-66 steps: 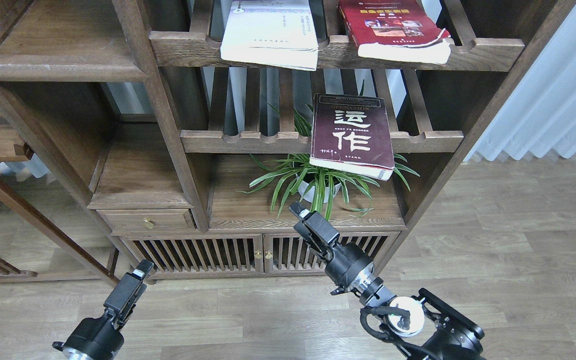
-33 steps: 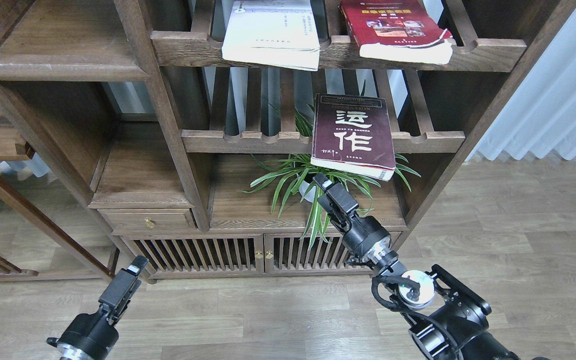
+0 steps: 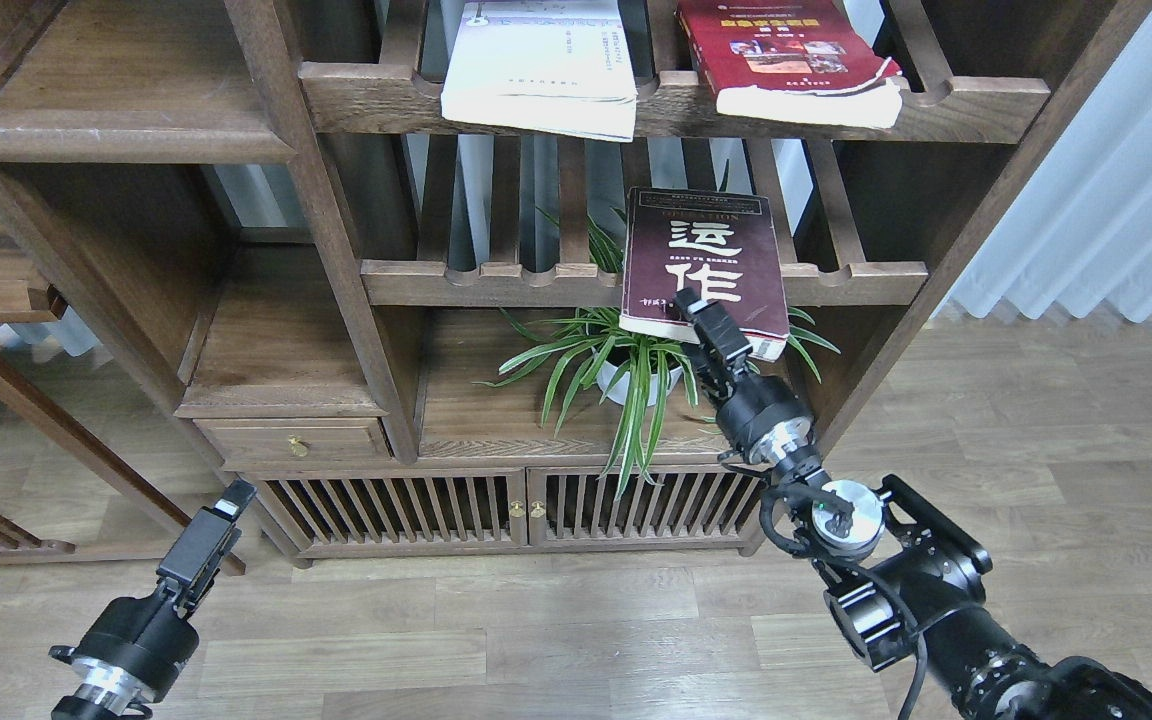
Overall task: Organize books on shelf
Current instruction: 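Grasp the maroon book's lower edge with the right gripper and tip it out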
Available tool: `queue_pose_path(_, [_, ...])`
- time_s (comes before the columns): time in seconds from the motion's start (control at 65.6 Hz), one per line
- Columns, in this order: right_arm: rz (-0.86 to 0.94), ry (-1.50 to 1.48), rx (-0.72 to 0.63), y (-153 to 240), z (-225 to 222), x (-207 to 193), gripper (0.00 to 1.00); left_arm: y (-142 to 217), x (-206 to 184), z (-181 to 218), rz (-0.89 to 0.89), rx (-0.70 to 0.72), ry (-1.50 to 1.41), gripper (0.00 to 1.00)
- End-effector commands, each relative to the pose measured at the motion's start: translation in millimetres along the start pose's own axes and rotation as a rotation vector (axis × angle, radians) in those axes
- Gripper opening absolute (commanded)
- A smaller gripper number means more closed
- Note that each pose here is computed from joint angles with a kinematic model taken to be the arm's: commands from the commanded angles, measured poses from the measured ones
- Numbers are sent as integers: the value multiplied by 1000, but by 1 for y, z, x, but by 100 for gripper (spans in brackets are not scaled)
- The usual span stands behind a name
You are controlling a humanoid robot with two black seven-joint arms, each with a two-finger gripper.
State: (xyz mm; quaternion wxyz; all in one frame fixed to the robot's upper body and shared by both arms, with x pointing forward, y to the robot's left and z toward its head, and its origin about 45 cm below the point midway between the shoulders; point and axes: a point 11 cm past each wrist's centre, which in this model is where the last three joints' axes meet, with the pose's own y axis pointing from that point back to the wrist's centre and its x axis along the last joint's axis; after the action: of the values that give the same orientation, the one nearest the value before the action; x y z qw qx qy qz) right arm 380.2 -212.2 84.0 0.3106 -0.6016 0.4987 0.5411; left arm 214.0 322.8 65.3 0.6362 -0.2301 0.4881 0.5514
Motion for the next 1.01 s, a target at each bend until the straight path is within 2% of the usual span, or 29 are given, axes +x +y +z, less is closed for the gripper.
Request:
queue_pose_path(0.0, [15,-12,13,0,-2,1,78,0,1,4,1,-5,-6,100])
queue_pose_path(0.091, [18,-35,44,0,-6,3,64,-2,0,5,-1,-6,-8,100])
queue_pose_path(0.137, [12,-43,51,0,-6,2,51,-2,1,5,2,-7,-9,100])
queue_pose_path(0.152, [11,-46,53,0,-7,1,45,-2,1,5,3,-7,-10,100])
queue_pose_path(0.168, [6,-55,59,0,-8,1,30,-1,2,5,6,-7,-10,100])
queue_pose_path(0.198, [1,-63,65,1,-8,1,18,-2,2,6,6,-8,-11,100])
queue_pose_path(0.213, [-9,-78,75,1,-10,0,8,-2,3,5,7,-8,-10,100])
queue_pose_path(0.655, [-88,-105,70,6,-4,-8,4,-5,10,-1,29,3,-3,100])
queue_pose_path(0.991, [-180,-177,-10,38,38,-18,4,-4,20,2,60,9,-12,100])
